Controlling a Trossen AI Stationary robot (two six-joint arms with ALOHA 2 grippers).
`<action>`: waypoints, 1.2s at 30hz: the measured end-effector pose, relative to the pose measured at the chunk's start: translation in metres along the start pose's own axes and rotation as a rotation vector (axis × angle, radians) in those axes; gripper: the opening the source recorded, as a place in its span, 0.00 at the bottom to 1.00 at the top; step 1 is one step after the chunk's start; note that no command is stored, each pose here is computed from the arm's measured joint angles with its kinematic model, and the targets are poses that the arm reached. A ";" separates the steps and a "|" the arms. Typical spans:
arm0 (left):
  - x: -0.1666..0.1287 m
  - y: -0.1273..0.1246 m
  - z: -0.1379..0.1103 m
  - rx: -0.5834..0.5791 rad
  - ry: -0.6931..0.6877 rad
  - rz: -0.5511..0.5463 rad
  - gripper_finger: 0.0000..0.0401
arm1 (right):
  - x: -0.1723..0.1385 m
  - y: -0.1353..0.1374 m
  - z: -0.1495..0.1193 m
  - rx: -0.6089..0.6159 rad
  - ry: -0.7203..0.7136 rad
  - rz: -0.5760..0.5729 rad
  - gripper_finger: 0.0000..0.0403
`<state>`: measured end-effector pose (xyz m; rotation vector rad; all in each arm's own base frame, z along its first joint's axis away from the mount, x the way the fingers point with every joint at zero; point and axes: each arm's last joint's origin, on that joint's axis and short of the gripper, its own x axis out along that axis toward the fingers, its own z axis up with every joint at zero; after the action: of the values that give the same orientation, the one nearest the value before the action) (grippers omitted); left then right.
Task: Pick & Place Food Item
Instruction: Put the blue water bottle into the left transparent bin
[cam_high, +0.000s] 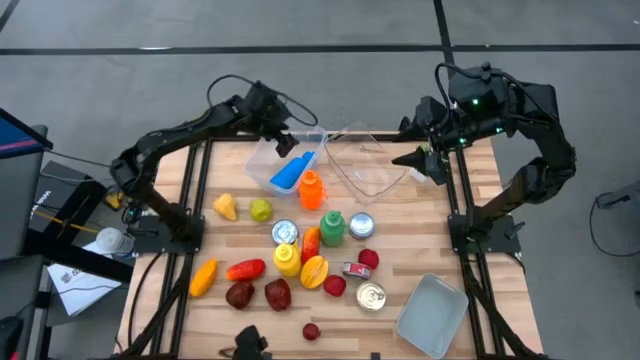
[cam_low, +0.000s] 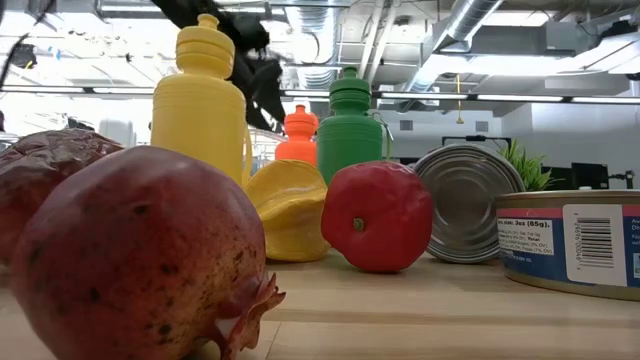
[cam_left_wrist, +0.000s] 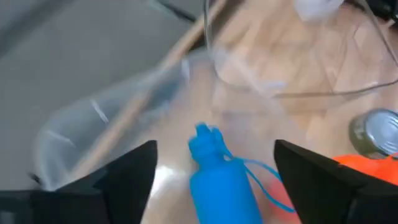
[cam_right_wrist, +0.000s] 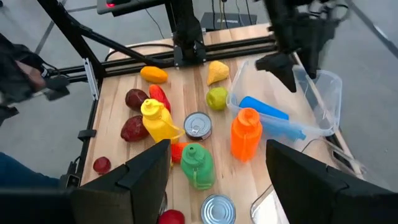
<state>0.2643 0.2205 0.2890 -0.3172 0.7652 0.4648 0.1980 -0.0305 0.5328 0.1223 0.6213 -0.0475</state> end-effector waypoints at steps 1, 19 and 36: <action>0.007 0.005 -0.002 -0.021 0.023 -0.022 0.83 | 0.000 0.000 0.000 0.005 0.004 0.000 0.63; 0.076 0.020 -0.017 -0.017 0.121 -0.013 0.80 | 0.017 -0.005 0.008 0.020 -0.004 -0.019 0.63; 0.057 0.009 -0.007 0.026 0.056 0.014 0.69 | 0.028 -0.013 0.011 0.042 0.007 -0.039 0.63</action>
<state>0.2918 0.2411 0.2422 -0.3020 0.8274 0.4601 0.2262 -0.0450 0.5244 0.1516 0.6294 -0.0977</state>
